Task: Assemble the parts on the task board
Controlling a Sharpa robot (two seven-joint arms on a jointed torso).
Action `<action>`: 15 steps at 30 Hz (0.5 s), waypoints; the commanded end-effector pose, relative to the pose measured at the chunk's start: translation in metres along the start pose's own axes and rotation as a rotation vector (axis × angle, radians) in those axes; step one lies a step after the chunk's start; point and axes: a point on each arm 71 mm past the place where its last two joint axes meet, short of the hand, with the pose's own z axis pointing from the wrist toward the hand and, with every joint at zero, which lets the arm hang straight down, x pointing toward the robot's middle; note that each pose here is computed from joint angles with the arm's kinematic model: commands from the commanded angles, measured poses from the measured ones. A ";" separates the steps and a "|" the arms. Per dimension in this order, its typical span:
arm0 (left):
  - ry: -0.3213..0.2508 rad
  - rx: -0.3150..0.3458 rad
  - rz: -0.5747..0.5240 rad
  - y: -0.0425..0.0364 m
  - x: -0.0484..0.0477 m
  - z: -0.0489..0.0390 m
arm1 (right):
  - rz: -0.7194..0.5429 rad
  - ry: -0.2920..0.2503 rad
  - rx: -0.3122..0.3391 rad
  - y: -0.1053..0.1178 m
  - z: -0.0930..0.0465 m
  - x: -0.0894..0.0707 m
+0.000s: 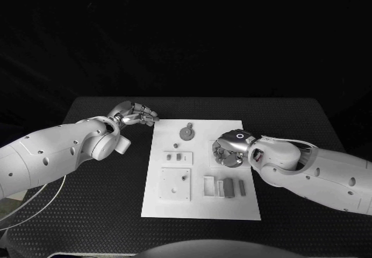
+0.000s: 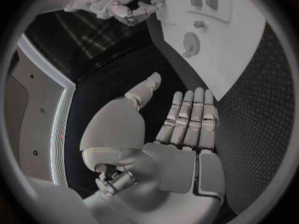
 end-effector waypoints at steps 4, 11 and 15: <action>0.011 0.008 -0.008 -0.0013 0.0014 0.0005 | -0.001 -0.034 -0.037 0.011 0.000 -0.004; 0.004 0.007 -0.007 -0.0009 0.0001 0.0006 | 0.040 -0.071 -0.070 0.026 -0.005 -0.025; 0.001 0.008 -0.007 -0.0008 -0.0003 0.0008 | 0.064 -0.090 -0.099 0.037 -0.004 -0.036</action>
